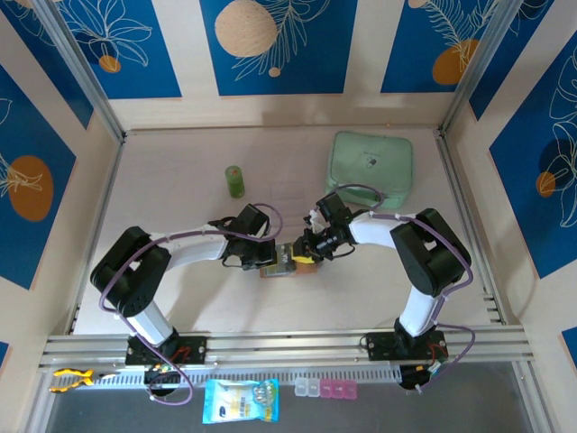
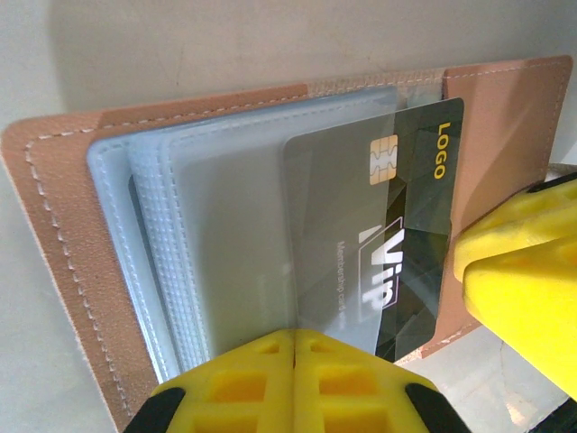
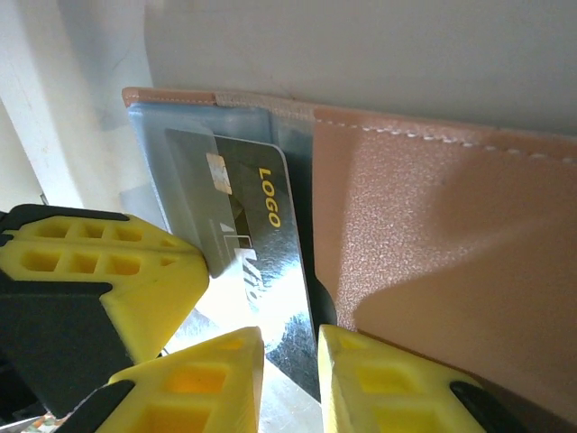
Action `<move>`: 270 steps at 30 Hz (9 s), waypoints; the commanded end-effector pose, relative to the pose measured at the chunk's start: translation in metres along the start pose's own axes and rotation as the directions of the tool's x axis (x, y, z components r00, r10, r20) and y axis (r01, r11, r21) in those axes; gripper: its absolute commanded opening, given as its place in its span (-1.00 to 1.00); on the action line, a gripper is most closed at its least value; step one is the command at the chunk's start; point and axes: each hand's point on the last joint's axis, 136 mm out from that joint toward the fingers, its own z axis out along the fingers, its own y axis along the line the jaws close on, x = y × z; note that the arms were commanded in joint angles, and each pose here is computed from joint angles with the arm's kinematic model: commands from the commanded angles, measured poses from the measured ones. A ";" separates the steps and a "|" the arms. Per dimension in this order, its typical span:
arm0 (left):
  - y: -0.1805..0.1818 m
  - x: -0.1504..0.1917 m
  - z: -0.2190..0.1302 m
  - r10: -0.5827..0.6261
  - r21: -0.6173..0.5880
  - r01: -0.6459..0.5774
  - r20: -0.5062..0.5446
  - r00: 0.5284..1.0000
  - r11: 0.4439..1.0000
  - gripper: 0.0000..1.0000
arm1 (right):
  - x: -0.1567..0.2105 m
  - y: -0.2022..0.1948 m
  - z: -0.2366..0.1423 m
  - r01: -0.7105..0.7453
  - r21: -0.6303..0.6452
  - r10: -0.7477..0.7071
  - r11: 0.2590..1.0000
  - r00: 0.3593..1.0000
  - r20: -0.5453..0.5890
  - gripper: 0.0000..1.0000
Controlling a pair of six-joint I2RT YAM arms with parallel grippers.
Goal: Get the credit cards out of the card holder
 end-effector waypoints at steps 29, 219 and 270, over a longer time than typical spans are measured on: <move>0.021 0.008 0.009 -0.019 -0.073 0.016 -0.039 0.999 0.997 -0.94 | 0.002 0.014 0.006 0.055 -0.047 -0.057 0.997 0.998 -0.029 -0.73; 0.042 -0.003 -0.008 -0.082 0.019 0.082 0.035 0.996 0.996 -0.95 | 0.007 0.061 0.010 0.102 0.098 -0.099 0.990 0.995 -0.028 -0.21; 0.033 -0.014 -0.029 -0.053 0.006 0.053 0.094 0.994 0.999 -0.96 | 0.004 0.018 0.018 0.091 0.280 -0.084 0.956 0.996 -0.036 -0.46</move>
